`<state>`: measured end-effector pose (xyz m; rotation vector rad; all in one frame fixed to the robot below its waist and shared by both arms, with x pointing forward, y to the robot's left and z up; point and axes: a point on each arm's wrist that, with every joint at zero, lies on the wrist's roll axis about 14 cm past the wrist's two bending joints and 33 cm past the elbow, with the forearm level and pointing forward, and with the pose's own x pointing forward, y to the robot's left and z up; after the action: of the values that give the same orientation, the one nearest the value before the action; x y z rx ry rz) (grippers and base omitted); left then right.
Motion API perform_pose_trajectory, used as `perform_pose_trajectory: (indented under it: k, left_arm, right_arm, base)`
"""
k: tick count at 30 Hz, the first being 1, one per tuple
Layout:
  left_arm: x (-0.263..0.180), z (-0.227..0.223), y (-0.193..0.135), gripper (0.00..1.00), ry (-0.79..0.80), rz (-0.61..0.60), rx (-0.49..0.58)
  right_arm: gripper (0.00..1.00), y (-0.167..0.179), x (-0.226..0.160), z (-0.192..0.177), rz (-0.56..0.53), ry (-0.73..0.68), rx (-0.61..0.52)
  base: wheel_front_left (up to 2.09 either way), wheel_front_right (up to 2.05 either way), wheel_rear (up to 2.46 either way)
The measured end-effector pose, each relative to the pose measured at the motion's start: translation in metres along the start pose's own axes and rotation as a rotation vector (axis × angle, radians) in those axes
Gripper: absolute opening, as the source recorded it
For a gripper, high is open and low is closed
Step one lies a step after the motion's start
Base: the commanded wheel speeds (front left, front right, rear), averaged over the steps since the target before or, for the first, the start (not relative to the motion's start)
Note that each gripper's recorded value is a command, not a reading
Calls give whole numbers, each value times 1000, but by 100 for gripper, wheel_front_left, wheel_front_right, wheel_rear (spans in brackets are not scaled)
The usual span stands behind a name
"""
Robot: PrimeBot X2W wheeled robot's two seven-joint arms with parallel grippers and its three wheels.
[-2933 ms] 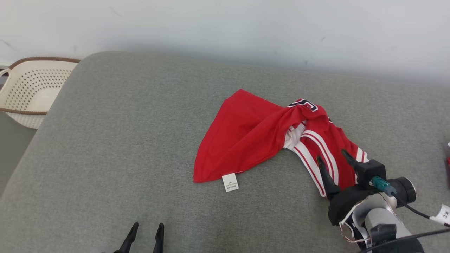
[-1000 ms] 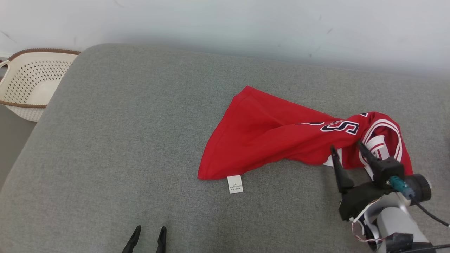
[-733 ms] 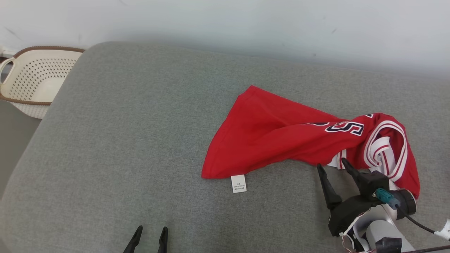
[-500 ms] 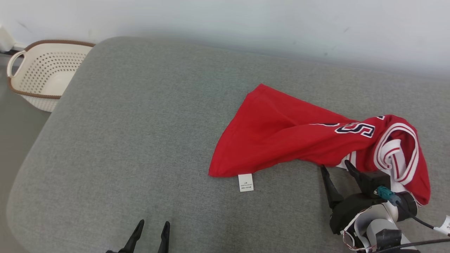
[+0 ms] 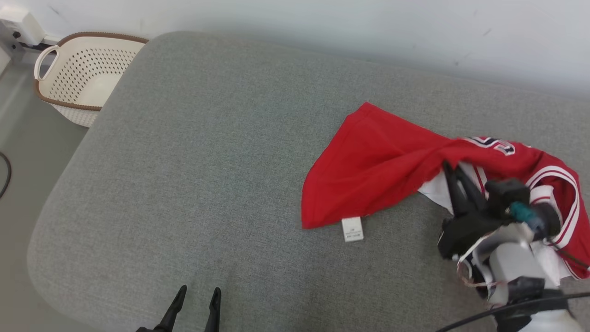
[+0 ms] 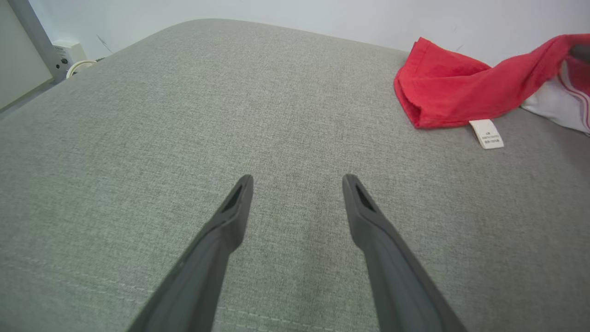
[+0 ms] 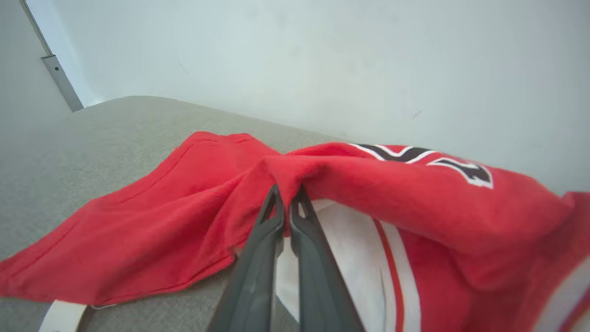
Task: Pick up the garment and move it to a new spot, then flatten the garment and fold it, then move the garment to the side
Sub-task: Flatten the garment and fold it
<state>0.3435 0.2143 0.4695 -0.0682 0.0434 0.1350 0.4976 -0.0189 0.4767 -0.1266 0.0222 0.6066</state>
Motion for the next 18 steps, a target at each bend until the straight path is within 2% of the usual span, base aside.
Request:
perform_pose_trajectory:
  k: [6,13,14,16,18]
  left_arm:
    - [0,-4,-7,100,13,-24,1]
    - [0,0,-10,100,7,-37,3]
    - [-3,-2,-6,100,14,-23,5]
    - [-6,-3,-2,100,19,-5,6]
    - [-10,-3,3,100,20,14,5]
  right_arm:
    - [0,-17,20,16,-9,-28,-57]
    - [0,-38,54,23,-66,-5,-33]
    - [100,-37,56,2,-70,71,-21]
    - [100,-30,56,-19,-65,142,12]
    - [100,-22,60,-21,-53,154,22]
  base:
    - [0,0,0]
    - [0,0,0]
    - [0,0,0]
    - [0,0,0]
    - [0,0,0]
